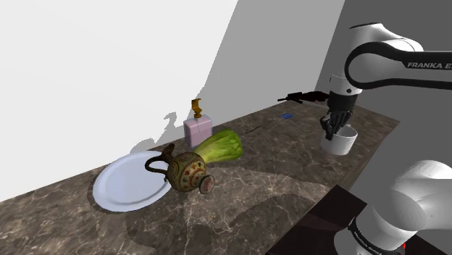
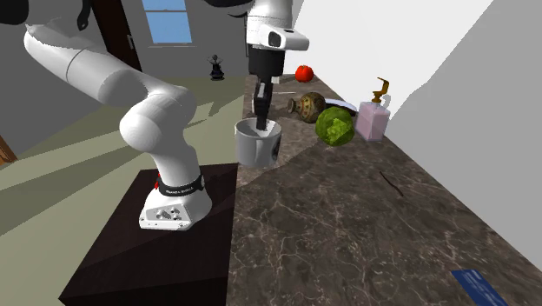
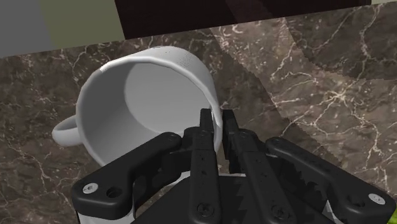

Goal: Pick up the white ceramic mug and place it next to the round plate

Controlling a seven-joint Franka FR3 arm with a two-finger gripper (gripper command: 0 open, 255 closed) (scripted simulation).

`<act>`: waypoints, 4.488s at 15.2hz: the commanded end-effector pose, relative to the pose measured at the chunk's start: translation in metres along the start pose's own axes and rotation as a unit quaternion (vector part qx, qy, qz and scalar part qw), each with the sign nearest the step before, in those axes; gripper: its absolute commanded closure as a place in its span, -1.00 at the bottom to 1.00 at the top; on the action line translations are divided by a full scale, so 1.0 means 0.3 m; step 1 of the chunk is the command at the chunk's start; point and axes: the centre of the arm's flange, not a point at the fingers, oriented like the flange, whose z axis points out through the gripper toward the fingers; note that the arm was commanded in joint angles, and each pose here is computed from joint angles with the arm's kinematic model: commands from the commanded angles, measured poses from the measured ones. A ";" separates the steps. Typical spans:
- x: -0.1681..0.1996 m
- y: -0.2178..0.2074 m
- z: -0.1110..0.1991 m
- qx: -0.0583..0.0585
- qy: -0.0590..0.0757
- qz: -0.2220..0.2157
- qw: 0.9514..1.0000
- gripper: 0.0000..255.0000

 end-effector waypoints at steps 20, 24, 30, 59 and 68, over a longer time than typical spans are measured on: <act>-0.001 -0.743 -0.115 0.000 0.000 0.000 1.000 1.00; 0.000 -0.918 -0.127 0.000 0.000 0.000 1.000 1.00; 0.001 -1.182 -0.145 0.000 0.000 0.000 1.000 1.00; 0.015 -2.161 -0.090 0.000 0.000 0.000 1.000 1.00; 0.030 -2.172 0.068 0.000 0.000 0.000 1.000 1.00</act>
